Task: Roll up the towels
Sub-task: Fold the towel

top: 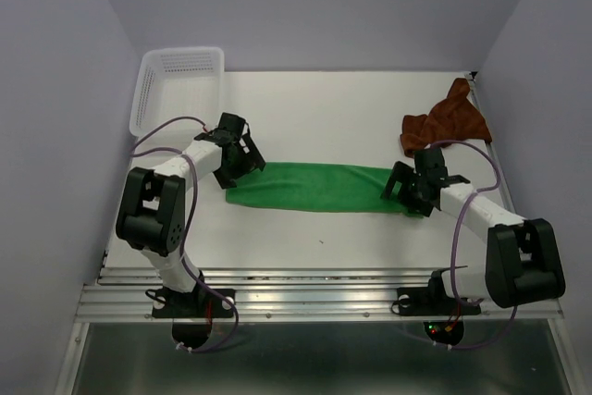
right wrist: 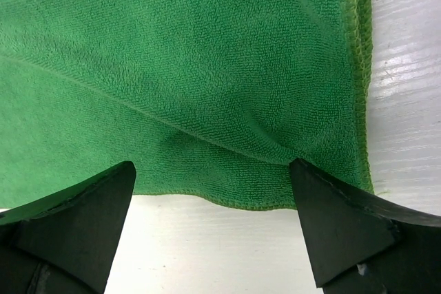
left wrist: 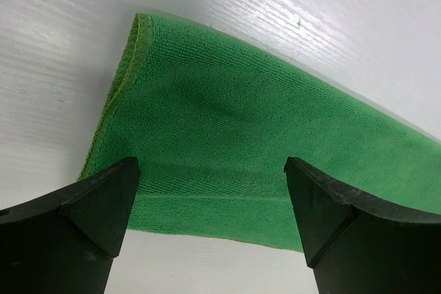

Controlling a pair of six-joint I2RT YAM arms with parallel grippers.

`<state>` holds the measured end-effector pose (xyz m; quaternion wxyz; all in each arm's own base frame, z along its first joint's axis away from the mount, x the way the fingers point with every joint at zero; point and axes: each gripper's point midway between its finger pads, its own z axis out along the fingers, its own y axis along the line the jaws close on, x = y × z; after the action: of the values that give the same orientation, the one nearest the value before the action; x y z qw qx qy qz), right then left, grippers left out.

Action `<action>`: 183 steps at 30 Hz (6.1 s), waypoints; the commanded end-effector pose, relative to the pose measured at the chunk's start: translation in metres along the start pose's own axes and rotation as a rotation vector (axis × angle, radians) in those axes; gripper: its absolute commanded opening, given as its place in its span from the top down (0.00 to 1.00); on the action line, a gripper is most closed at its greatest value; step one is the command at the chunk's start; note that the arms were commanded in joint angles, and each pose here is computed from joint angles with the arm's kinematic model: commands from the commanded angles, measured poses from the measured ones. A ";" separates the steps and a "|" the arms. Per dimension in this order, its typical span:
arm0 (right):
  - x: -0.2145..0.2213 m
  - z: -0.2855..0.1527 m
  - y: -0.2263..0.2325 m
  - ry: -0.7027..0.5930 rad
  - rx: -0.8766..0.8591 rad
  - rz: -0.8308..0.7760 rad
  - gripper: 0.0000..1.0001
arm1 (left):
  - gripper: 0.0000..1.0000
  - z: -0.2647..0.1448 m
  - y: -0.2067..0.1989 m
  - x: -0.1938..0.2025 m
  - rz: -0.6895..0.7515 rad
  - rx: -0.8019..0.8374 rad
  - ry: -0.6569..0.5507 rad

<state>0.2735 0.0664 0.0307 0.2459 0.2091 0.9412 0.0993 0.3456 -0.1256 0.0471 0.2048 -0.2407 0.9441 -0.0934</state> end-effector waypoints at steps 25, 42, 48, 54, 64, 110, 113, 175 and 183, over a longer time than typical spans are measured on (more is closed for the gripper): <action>-0.060 -0.015 -0.053 -0.143 0.214 0.053 0.01 | 0.01 0.027 0.042 0.003 0.020 -0.089 0.030; -0.029 0.031 -0.056 -0.001 0.183 0.012 0.69 | 0.01 0.026 0.048 -0.002 0.018 -0.125 0.008; -0.046 0.029 -0.057 -0.044 0.201 -0.048 0.92 | 0.01 0.025 0.054 -0.005 0.017 -0.151 -0.004; -0.067 0.012 -0.050 -0.090 0.200 -0.080 0.99 | 0.01 0.021 0.053 -0.009 0.015 -0.147 -0.023; -0.067 -0.007 0.002 -0.090 -0.023 -0.167 0.99 | 0.01 -0.004 0.010 -0.018 0.037 0.007 -0.062; -0.171 -0.094 -0.011 -0.375 0.126 -0.214 0.99 | 0.01 -0.020 -0.107 0.068 0.036 0.146 0.026; -0.166 -0.102 0.010 -0.382 0.047 -0.238 0.99 | 0.01 -0.027 -0.109 0.061 0.048 0.151 0.005; 0.002 -0.107 0.334 -0.117 -0.652 -0.535 0.99 | 0.03 -0.013 -0.011 0.045 0.000 0.159 0.013; 0.017 -0.087 0.342 -0.074 -0.636 -0.554 0.99 | 0.03 -0.014 -0.011 0.044 0.002 0.157 0.011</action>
<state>0.3277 0.3502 0.1799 0.3303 -0.1290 0.8920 0.2804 0.3056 -0.1541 0.0424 0.2100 -0.2324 0.9352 -0.1652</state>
